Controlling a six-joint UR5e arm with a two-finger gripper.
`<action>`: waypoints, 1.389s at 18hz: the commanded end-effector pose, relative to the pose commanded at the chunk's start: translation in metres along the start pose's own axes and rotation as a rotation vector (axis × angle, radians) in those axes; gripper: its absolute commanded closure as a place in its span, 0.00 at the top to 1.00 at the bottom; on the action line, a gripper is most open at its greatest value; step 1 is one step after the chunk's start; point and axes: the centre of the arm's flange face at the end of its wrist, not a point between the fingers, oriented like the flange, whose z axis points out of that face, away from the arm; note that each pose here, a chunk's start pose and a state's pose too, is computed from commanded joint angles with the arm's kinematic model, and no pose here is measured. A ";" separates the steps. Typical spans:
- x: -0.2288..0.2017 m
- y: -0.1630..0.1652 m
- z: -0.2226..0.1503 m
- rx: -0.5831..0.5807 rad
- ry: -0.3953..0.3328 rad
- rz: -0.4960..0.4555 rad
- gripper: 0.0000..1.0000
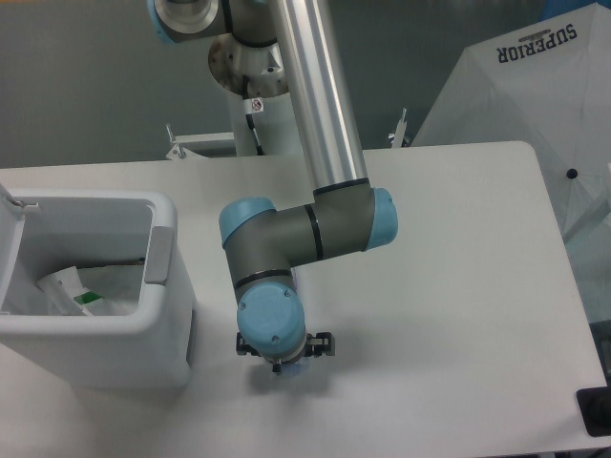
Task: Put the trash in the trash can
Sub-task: 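Rotate the gripper to align with the bottle's cap end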
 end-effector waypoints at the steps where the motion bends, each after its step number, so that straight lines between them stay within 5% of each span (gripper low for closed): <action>1: 0.000 0.000 0.001 -0.001 0.000 0.000 1.00; 5: 0.000 0.000 0.001 -0.001 -0.003 0.000 1.00; 11: 0.000 0.000 0.001 -0.004 -0.002 0.000 0.72; 25: -0.005 0.001 -0.013 0.022 -0.004 0.000 0.68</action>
